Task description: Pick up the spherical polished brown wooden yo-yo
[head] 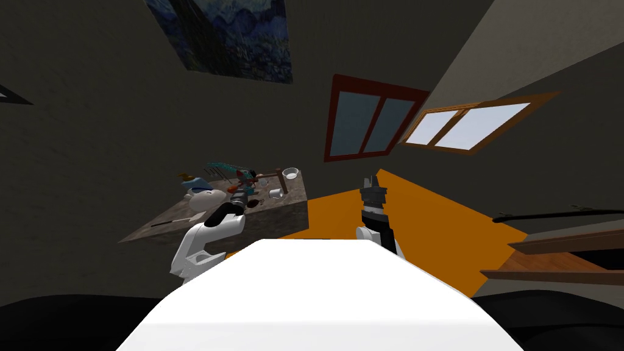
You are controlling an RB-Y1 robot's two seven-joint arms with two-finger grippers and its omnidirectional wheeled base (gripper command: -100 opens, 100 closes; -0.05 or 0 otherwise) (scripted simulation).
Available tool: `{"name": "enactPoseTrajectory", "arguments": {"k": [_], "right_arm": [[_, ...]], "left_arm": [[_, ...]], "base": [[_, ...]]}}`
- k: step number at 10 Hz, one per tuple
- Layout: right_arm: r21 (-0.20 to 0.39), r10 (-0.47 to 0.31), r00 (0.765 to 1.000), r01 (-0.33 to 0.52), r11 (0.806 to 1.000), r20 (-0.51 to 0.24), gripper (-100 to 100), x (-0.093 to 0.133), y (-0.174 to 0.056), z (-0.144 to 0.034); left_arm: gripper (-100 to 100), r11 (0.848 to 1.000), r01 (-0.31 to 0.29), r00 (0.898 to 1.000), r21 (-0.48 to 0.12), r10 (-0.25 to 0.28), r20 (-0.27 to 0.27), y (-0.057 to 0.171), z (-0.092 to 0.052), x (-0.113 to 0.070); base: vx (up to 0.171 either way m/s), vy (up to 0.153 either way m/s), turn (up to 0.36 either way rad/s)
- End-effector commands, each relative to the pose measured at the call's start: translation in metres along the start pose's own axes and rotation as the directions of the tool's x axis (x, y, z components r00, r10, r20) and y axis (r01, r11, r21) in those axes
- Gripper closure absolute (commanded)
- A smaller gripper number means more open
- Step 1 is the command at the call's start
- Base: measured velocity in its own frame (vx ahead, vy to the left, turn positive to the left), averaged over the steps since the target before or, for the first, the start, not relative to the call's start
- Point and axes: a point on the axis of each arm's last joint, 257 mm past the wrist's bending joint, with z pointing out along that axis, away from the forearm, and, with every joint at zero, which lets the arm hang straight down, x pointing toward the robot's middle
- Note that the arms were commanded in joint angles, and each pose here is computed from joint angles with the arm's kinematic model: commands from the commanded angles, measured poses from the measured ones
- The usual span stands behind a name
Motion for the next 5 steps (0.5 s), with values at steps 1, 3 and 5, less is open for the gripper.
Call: {"name": "enactPoseTrajectory", "arguments": {"k": [1,3,5], "right_arm": [[0.000,0.000,1.000,0.000,1.000,0.000,0,0.000,0.000,0.000],[0.000,0.000,1.000,0.000,1.000,0.000,0,0.000,0.000,0.000],[0.000,0.000,1.000,0.000,1.000,0.000,0,0.000,0.000,0.000]], "left_arm": [[-100,0.999,0.001,1.000,-0.038,-0.001,0.000,0.009,0.001,0.000],[-100,0.995,0.012,1.000,-0.094,-0.012,0.004,0.022,0.001,-0.001],[-100,0.989,0.024,1.000,-0.147,-0.023,0.007,0.034,0.002,-0.001]], "base": [[0.005,0.016,0.006],[0.010,0.023,-0.047],[0.011,0.038,-0.050]]}}
